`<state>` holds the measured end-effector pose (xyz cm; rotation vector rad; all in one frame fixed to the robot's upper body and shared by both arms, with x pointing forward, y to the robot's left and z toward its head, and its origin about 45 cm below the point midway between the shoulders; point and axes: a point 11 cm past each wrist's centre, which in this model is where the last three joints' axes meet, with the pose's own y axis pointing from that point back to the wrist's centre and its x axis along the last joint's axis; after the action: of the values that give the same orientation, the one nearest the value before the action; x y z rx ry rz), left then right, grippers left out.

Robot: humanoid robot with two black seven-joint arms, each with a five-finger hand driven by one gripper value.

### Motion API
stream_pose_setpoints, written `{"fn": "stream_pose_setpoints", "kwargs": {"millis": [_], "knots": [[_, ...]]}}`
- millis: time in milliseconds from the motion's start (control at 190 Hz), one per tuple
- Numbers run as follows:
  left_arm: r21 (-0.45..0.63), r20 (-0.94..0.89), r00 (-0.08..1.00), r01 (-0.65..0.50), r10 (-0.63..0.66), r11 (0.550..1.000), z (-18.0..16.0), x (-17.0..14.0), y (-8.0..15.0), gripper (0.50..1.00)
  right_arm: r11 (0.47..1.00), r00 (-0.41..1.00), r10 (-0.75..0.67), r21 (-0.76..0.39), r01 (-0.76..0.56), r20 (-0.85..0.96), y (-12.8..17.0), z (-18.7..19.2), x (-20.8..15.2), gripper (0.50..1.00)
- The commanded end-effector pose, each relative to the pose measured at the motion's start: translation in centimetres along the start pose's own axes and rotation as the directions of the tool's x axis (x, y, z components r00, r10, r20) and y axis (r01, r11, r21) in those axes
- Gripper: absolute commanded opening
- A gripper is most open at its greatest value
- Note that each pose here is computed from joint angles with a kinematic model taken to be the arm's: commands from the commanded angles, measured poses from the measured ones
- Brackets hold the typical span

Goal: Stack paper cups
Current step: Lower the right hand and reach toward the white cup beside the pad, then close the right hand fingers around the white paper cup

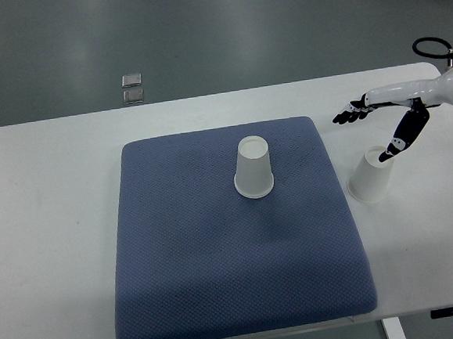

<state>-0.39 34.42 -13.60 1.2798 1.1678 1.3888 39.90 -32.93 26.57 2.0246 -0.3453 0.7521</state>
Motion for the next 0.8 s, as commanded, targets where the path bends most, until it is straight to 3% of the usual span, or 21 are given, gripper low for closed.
{"fn": "stream_pose_setpoints", "kwargs": {"millis": [0,394,793], "knots": [[0.000,0.000,1.000,0.000,0.000,1.000,0.0,0.0,0.0,1.000,0.999,0.993,-0.020,-0.042,0.015,-0.118,-0.4,0.3,-0.4,0.907],[0.000,0.000,1.000,0.000,0.000,1.000,0.0,0.0,0.0,1.000,0.994,0.961,-0.070,-0.097,0.045,-0.266,-2.2,1.6,-3.5,0.907],[0.000,0.000,1.000,0.000,0.000,1.000,0.0,0.0,0.0,1.000,0.993,0.961,-0.057,-0.117,0.026,-0.270,-2.8,2.8,-4.2,0.903]]}}
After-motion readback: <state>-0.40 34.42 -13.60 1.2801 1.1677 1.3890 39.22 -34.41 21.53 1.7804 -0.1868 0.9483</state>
